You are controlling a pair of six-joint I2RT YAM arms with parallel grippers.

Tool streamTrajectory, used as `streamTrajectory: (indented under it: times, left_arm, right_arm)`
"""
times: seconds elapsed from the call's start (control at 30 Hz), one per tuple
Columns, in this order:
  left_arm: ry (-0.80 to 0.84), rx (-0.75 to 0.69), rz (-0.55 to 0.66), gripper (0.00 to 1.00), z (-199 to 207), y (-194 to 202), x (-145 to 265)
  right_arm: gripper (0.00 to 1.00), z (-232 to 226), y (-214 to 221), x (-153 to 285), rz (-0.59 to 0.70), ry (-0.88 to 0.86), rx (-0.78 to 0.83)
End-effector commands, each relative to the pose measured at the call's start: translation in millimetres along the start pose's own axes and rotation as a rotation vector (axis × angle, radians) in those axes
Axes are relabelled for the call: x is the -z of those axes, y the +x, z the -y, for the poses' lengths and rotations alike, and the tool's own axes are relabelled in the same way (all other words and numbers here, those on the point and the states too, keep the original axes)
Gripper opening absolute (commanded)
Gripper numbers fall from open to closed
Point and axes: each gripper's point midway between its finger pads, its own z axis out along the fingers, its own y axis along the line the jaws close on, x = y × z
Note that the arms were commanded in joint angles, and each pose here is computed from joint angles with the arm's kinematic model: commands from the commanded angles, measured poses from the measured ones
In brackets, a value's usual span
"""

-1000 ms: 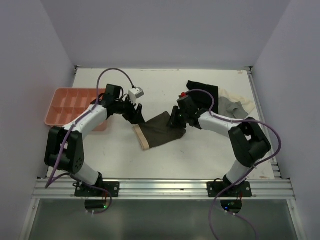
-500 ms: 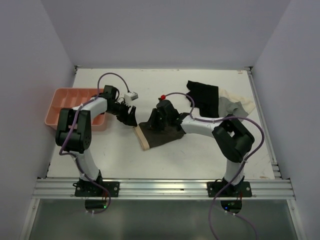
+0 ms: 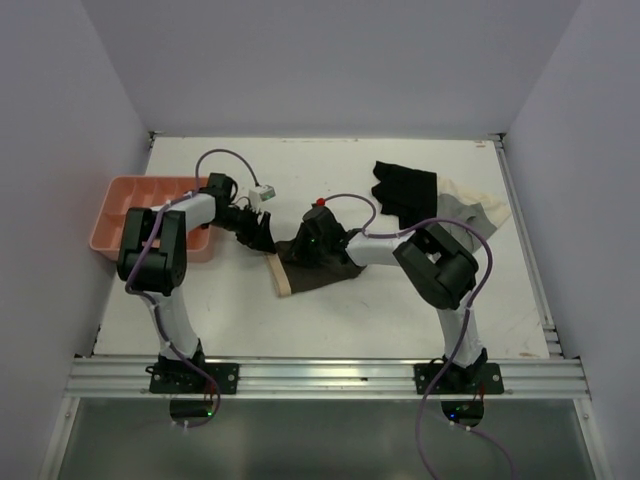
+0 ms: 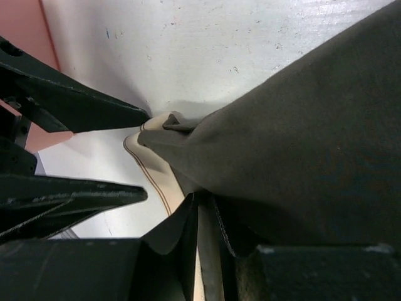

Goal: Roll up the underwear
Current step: Fold the underwear

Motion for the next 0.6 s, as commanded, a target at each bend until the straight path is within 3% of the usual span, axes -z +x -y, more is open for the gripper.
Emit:
streamTrajectory:
  times: [0.0,0.33,0.57]
  left_arm:
    - [0.034,0.074,-0.046,0.56,-6.4,17.6,-13.7]
    - [0.104,0.162,-0.045,0.41,-4.0,18.6,-21.6]
    - [0.058,0.056,0.062,0.33,1.5,-9.3,2.3]
  right_arm:
    - [0.17,53.7,21.7,-11.4,-0.048,0.158,-0.006]
    - [0.15,71.5,31.8,-10.8,-0.091,0.184,0.029]
    - [0.13,79.2,28.7,-7.3,-0.097,0.188,0.048]
